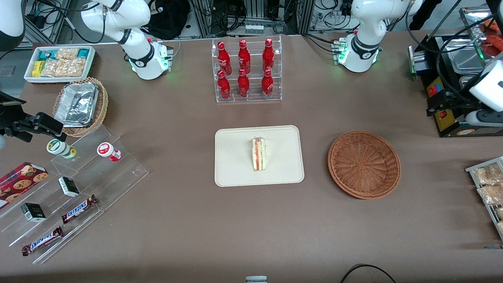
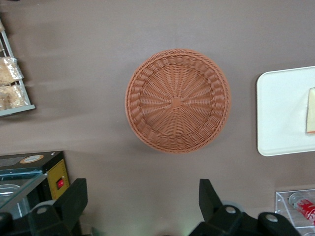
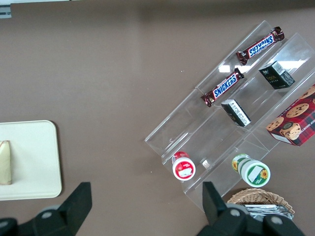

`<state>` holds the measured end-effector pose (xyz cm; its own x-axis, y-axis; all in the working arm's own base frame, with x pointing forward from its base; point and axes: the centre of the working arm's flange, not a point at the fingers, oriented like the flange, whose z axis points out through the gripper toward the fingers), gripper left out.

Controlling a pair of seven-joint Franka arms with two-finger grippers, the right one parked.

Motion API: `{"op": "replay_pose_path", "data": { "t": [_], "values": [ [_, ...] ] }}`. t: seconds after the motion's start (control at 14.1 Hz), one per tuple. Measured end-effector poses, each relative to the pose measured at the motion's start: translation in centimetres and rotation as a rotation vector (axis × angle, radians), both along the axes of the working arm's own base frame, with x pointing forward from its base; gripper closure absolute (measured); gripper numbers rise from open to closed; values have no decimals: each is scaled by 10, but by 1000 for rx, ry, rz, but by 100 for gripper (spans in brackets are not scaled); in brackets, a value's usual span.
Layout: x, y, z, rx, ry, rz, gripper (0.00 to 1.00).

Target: Place sandwich from basket to tray

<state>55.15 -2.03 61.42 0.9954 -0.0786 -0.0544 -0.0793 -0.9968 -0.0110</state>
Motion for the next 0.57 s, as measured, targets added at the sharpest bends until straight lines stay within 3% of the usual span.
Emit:
{"op": "replay_pose_path", "data": {
  "t": [0.57],
  "values": [
    [-2, -2, 26, 0, -30, 24, 0]
  ]
}}
